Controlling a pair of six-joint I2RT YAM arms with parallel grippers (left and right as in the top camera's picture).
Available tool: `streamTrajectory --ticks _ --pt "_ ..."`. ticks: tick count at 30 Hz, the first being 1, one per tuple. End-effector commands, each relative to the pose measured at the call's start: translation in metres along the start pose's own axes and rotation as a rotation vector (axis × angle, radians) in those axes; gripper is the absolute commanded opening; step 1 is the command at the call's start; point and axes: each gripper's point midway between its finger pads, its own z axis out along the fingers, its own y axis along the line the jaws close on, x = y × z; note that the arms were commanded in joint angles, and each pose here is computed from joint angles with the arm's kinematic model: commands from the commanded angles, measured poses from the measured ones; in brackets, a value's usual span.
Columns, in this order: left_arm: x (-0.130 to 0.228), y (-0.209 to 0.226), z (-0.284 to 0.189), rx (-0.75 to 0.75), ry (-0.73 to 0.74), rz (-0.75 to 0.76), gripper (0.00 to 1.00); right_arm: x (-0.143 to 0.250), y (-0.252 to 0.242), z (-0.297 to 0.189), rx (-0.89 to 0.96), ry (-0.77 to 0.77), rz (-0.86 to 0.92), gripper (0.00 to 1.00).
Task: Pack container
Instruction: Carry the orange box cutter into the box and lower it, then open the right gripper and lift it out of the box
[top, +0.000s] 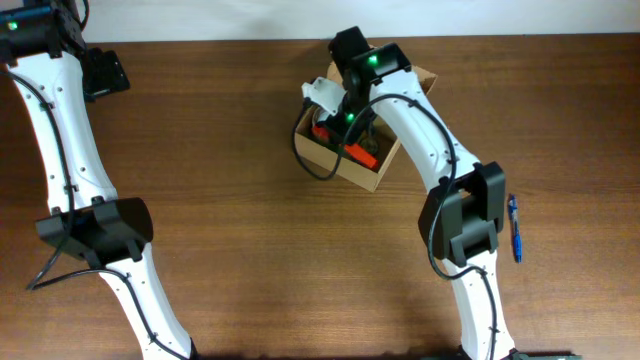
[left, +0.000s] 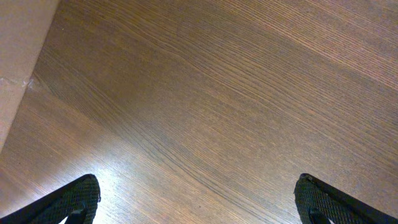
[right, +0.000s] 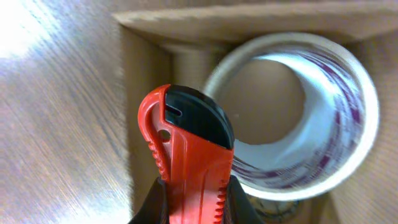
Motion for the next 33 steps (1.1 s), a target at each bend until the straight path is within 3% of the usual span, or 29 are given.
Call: streamTrajectory --ticks 1,24,30,33 --pt "0.0 0.002 -0.002 0.003 -0.003 0.001 1.0 -0.005 0.014 0.008 -0.038 0.001 -0.028 0.06" --pt "0.0 0.002 -0.002 0.003 -0.003 0.001 1.0 0.027 0.024 0.041 -0.09 0.106 -0.004 0.08" --pt "0.0 0.002 -0.002 0.003 -0.003 0.001 1.0 0.028 0.025 0.041 -0.091 0.108 -0.003 0.33" --pt "0.0 0.002 -0.002 0.003 -0.003 0.001 1.0 0.028 0.023 0.04 -0.089 0.106 -0.001 0.37"
